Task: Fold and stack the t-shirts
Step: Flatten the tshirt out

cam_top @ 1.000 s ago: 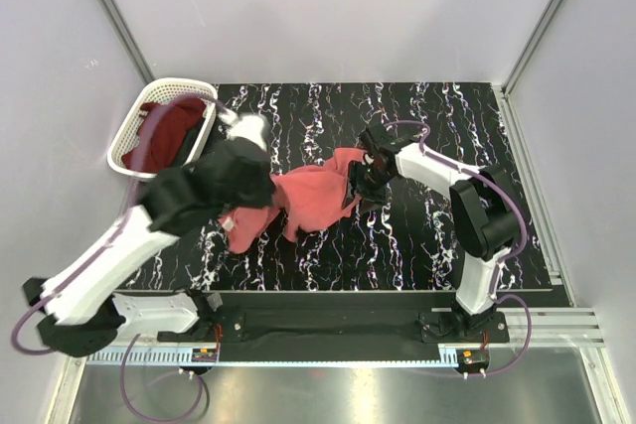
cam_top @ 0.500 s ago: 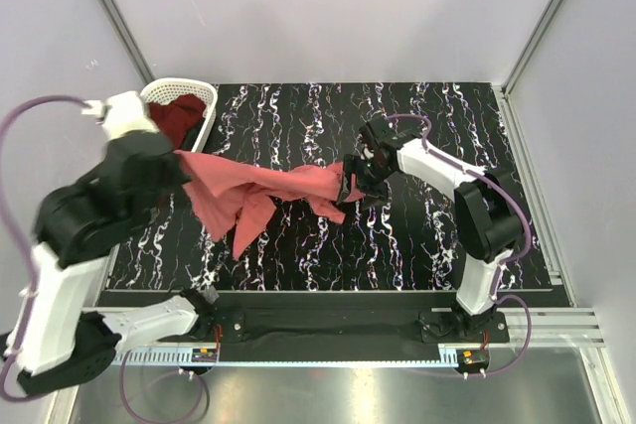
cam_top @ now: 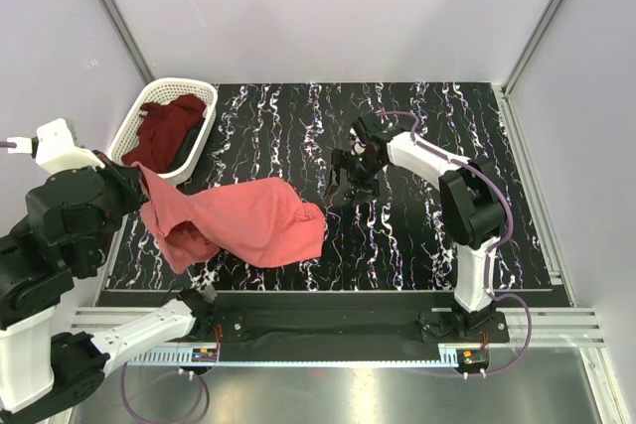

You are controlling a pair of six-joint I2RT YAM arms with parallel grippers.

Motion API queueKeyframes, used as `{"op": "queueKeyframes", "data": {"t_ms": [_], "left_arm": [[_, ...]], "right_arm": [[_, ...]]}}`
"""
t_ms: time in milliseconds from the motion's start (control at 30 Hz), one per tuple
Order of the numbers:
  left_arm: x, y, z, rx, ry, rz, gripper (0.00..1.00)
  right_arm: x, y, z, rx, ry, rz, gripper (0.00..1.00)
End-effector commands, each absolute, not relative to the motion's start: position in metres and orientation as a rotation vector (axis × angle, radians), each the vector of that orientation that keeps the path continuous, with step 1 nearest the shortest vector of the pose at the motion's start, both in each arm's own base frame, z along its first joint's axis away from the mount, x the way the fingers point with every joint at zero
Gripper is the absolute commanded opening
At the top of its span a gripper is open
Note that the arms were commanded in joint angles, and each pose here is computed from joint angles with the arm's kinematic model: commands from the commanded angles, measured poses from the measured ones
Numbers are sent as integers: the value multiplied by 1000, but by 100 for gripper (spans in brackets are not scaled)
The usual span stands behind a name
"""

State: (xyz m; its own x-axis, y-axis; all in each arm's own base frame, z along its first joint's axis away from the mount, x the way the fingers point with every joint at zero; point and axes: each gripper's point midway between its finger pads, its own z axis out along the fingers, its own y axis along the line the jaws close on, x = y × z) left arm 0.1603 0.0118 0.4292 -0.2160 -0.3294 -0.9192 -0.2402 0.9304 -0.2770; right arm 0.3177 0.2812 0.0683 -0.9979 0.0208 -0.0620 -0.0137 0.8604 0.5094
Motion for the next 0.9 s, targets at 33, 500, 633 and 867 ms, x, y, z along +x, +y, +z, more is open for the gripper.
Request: {"op": "queueKeyframes", "data": {"t_ms": [33, 500, 633, 867], "left_arm": [[150, 24, 409, -364, 1899, 41, 0], [163, -4, 388, -297, 1966, -24, 0], [161, -4, 390, -296, 1966, -30, 0], [155, 7, 402, -317, 1927, -30, 0]], "right_arm": [[296, 285, 72, 28, 2982, 879, 87], [211, 338, 52, -58, 2991, 668, 76], [217, 346, 36, -111, 3015, 650, 61], [225, 354, 45, -195, 2979, 687, 49]]}}
